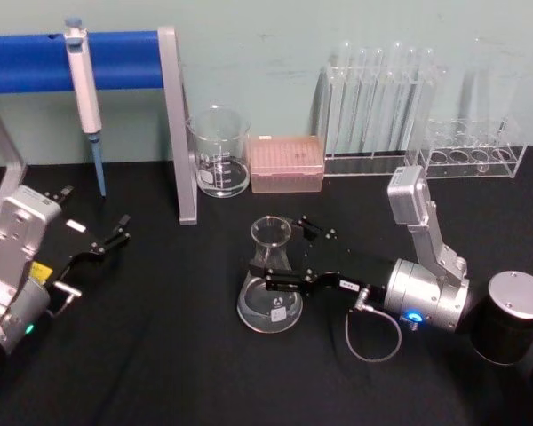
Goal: Grasp the erlenmeyer flask with one hand, shake it three times, then place it back.
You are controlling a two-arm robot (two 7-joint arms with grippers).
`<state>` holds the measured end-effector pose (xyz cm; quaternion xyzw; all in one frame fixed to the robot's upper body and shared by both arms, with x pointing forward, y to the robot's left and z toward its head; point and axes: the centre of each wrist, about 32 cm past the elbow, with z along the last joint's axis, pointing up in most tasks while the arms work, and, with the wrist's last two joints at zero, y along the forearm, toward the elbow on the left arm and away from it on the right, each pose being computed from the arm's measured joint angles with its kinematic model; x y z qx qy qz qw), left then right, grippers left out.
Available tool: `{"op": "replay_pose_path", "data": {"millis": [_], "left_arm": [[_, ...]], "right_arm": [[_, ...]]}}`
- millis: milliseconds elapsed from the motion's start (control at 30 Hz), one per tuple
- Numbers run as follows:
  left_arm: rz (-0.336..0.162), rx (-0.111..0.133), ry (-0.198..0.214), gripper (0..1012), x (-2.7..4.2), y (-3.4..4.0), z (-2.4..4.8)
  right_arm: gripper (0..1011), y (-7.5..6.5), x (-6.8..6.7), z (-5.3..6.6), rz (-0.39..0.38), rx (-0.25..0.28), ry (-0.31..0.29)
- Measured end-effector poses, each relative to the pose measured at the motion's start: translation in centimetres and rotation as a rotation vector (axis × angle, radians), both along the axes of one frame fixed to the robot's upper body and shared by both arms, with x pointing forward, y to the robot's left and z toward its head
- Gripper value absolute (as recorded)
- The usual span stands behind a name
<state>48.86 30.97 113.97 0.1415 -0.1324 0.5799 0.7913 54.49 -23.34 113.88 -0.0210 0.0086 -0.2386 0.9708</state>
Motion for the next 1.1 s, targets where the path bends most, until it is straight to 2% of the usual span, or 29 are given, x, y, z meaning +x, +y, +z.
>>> {"op": "replay_pose_path", "data": {"millis": [100, 333, 567, 600, 767, 1100], "left_arm": [[0.000, 0.000, 0.000, 1001, 0.00, 0.00, 0.00], [0.000, 0.000, 0.000, 1001, 0.00, 0.00, 0.00], [0.000, 0.000, 0.000, 1001, 0.00, 0.00, 0.00], [0.000, 0.000, 0.000, 1001, 0.00, 0.00, 0.00], [0.000, 0.000, 0.000, 1001, 0.00, 0.00, 0.00], [0.000, 0.000, 0.000, 1001, 0.00, 0.00, 0.00]], "right_arm": [[1000, 0.00, 0.00, 0.00, 0.000, 0.000, 0.000], [860, 0.01, 0.00, 0.02, 0.000, 0.001, 0.000], [652, 0.02, 0.00, 0.03, 0.000, 0.001, 0.000], [593, 0.02, 0.00, 0.03, 0.000, 0.001, 0.000], [462, 0.02, 0.00, 0.03, 0.000, 0.001, 0.000], [449, 0.02, 0.00, 0.03, 0.000, 0.001, 0.000]]}}
